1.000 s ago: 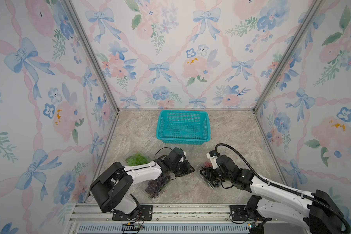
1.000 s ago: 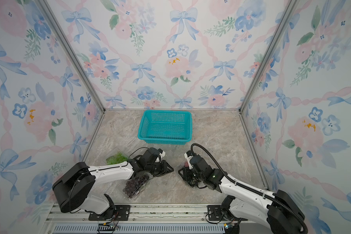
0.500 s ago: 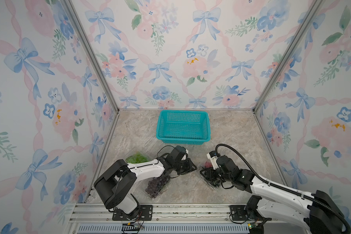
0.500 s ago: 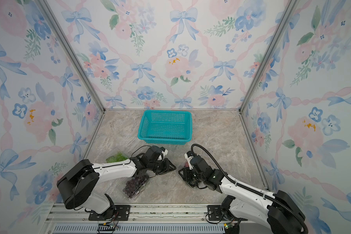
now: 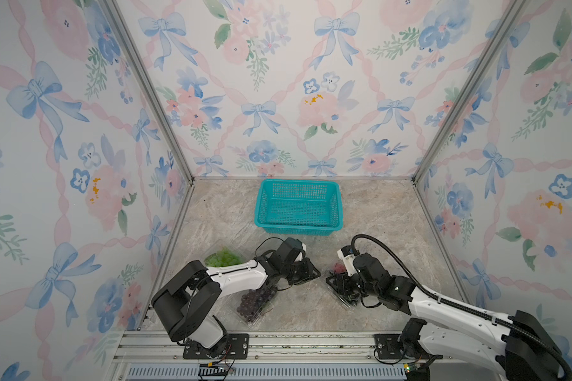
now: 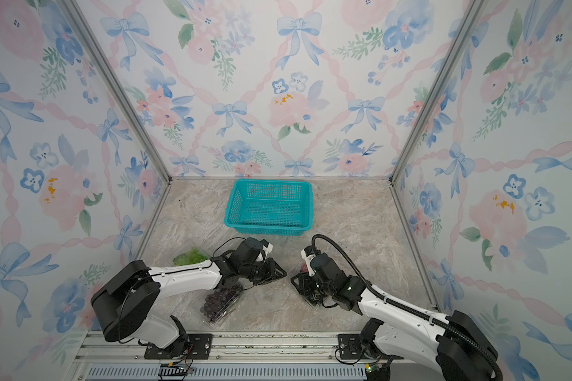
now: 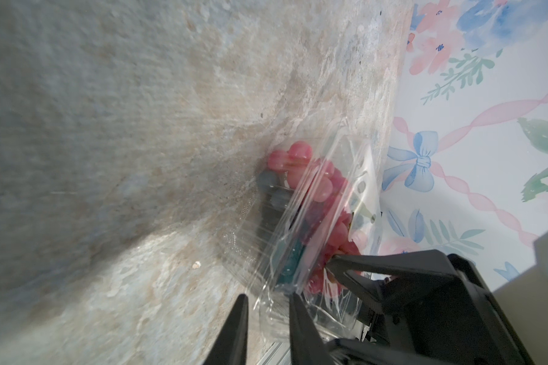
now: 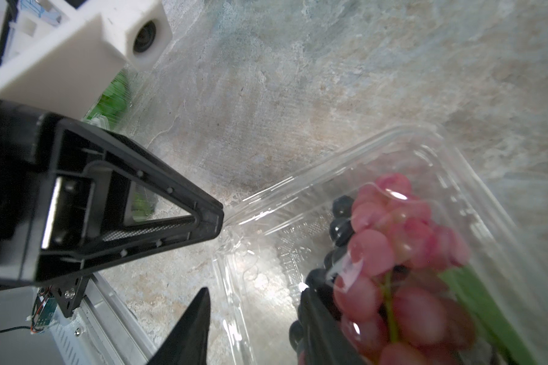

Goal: Pack grapes into containers
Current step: Close the packing box at the center of the board.

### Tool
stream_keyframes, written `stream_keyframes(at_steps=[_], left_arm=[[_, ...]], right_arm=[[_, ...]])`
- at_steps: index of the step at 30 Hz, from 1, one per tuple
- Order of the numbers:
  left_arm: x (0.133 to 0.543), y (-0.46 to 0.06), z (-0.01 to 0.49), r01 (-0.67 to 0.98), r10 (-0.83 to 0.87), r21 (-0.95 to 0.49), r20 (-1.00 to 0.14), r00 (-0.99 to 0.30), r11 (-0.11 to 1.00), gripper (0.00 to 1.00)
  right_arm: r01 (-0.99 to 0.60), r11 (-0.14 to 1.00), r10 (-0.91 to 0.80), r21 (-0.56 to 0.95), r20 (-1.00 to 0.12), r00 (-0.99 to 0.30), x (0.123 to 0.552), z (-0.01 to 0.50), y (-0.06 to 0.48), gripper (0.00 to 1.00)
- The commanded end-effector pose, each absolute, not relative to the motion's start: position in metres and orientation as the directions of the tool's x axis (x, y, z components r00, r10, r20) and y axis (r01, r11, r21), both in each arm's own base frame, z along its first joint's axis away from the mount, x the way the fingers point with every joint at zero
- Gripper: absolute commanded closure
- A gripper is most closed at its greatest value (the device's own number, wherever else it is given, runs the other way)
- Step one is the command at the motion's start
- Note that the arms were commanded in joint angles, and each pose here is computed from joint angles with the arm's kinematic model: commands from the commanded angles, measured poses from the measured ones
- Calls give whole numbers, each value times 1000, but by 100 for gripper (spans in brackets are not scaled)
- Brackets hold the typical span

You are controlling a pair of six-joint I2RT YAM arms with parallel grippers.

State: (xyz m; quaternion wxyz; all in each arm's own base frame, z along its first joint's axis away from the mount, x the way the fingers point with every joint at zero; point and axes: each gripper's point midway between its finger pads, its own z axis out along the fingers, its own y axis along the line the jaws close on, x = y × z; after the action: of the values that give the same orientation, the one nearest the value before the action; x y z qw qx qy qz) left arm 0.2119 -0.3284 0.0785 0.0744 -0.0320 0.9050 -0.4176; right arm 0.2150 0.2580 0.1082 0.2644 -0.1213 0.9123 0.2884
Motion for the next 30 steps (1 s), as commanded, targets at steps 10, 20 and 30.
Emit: stream_keyframes(at_steps=[10, 20, 30], left_arm=[[205, -314, 73, 19, -105, -751, -118, -987, 661, 74], [205, -316, 77, 35, -93, -753, -127, -987, 657, 75], [205, -335, 83, 61, -51, -767, -121, -991, 638, 74]], right_arm=[[-303, 869, -124, 390, -422, -898, 192, 62, 232, 53], [-304, 868, -128, 392, -416, -900, 192, 61, 234, 53], [-304, 869, -128, 390, -416, -900, 192, 61, 234, 53]])
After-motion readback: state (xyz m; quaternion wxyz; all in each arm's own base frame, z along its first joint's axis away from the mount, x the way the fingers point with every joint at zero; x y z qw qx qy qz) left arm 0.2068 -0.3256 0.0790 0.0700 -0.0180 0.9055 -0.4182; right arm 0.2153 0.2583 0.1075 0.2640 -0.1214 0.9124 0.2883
